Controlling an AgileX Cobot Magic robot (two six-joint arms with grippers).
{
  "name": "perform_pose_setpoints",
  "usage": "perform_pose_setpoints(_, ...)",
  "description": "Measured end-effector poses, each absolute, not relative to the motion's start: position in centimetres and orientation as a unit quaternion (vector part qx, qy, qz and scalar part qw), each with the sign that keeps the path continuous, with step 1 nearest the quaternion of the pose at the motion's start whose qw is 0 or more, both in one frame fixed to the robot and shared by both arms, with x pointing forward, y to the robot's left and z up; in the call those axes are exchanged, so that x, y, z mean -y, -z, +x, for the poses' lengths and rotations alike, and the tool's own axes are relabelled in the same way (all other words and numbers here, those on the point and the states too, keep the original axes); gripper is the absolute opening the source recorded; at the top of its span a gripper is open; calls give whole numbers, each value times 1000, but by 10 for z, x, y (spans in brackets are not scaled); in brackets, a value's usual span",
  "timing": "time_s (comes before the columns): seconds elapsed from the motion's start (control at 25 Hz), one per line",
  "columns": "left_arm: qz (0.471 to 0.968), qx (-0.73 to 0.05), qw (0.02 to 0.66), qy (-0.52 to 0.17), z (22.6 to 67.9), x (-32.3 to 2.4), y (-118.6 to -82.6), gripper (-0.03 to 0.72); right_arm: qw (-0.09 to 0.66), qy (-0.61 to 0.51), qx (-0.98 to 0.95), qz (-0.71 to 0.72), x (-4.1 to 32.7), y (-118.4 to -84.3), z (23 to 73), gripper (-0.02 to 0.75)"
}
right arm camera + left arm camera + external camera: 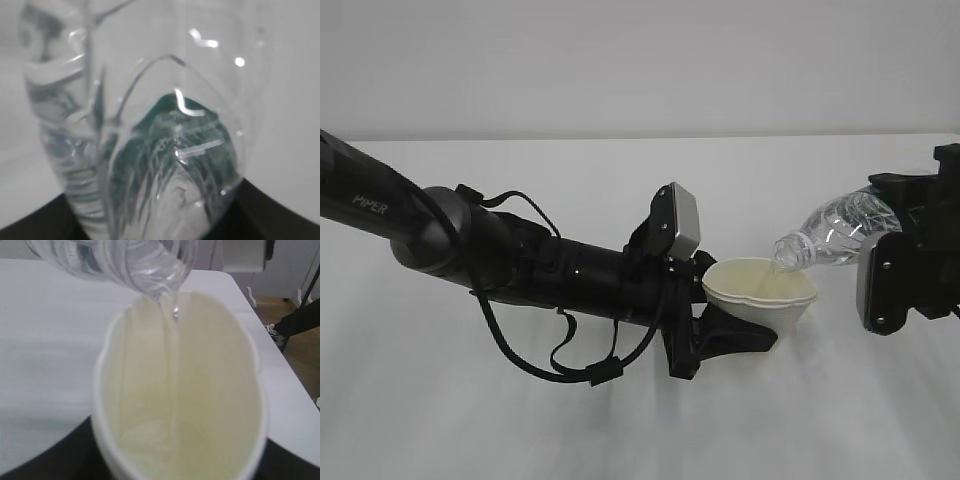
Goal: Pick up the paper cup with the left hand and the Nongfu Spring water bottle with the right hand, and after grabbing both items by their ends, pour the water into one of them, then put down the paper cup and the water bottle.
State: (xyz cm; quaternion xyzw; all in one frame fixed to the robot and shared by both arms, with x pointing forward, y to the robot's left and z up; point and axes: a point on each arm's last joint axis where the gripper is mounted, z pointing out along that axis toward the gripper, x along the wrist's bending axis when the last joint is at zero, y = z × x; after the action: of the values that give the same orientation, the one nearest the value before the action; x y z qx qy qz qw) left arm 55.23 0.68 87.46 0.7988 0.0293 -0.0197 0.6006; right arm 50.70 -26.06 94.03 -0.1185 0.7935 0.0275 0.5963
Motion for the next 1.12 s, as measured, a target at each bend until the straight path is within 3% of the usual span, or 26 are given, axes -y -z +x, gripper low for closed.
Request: perform_pose_setpoints(1.12, 799, -28, 600, 20, 552, -7, -875, 396, 596, -28, -793, -119, 261, -940, 507, 407)
